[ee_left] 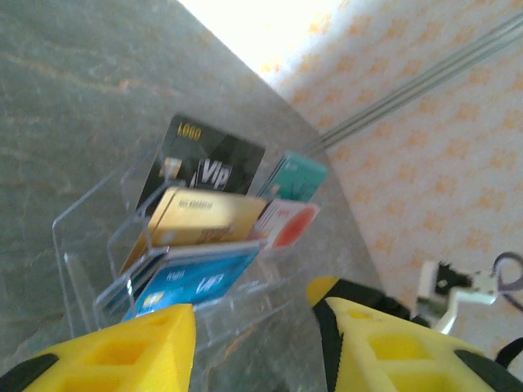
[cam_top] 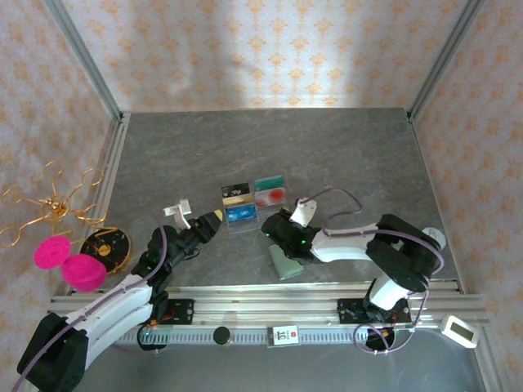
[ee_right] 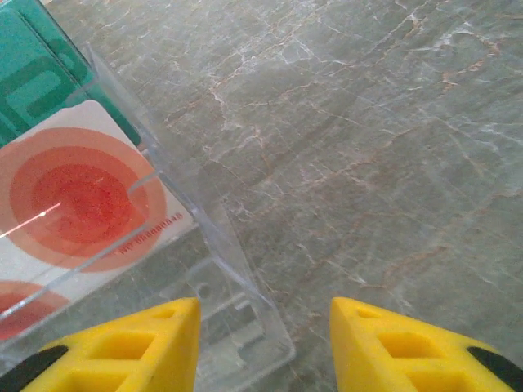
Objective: Take the credit cards out of the card holder
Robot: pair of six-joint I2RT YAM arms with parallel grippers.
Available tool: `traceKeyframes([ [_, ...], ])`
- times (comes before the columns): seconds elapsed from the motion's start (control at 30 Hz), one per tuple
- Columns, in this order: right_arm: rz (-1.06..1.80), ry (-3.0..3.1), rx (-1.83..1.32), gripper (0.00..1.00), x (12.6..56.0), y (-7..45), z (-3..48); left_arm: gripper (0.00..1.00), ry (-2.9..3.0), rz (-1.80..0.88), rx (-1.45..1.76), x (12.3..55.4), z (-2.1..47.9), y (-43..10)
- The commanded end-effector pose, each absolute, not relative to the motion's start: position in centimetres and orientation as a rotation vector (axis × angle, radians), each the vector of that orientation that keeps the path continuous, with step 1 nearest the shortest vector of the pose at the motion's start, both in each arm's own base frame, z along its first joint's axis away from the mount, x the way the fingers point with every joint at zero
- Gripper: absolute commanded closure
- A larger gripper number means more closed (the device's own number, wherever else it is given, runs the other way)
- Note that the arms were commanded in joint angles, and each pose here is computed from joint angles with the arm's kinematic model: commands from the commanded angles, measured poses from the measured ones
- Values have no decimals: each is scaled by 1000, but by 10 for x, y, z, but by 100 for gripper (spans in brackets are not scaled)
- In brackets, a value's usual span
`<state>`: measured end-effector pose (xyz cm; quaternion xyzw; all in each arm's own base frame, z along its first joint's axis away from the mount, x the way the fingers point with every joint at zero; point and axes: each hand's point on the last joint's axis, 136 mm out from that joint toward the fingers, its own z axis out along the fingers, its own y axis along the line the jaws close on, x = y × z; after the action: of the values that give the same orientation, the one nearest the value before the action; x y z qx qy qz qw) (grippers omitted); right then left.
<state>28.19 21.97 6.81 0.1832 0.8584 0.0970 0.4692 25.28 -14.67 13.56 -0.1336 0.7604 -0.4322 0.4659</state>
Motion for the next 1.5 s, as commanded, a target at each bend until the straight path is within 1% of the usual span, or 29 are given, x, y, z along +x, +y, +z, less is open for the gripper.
traceKeyframes([
  [0.0, 376, 2070, 377, 55, 274, 224, 89, 61, 1961, -1006, -316, 242, 111, -151],
  [0.03, 450, 2056, 324, 59, 271, 230, 98, 64, 1988, -999, -305, 238, 105, -154],
  [0.1, 541, 2035, 237, 70, 263, 234, 112, 68, 2053, -959, -298, 232, 91, -157],
  [0.17, 638, 2000, 148, 77, 254, 238, 128, 77, 2104, -937, -294, 227, 79, -159],
  [0.23, 729, 1975, 54, 79, 244, 244, 141, 85, 2144, -935, -290, 223, 70, -161],
  [0.33, 753, 2010, -29, 77, 239, 245, 147, 99, 2202, -902, -258, 219, 60, -165],
  [0.37, 743, 2034, -43, 78, 238, 243, 146, 100, 2226, -880, -250, 218, 56, -166],
  [0.47, 774, 2058, -69, 86, 233, 236, 148, 100, 2253, -853, -216, 220, 52, -172],
  [0.5, 785, 2051, -65, 87, 233, 233, 150, 100, 2259, -844, -209, 221, 51, -173],
  [0.73, 804, 2034, -53, 87, 227, 222, 153, 100, 2267, -802, -166, 239, 49, -187],
  [1.0, 831, 2028, -48, 88, 218, 214, 151, 100, 2301, -632, -114, 266, 41, -191],
  [1.2, 853, 2055, -76, 87, 212, 216, 146, 100, 2310, -536, -70, 280, 37, -190],
  [1.37, 863, 2083, -74, 82, 212, 219, 140, 100, 2298, -474, -41, 294, 39, -185],
  [1.47, 878, 2101, -79, 77, 211, 221, 137, 100, 2286, -470, -35, 302, 44, -185],
])
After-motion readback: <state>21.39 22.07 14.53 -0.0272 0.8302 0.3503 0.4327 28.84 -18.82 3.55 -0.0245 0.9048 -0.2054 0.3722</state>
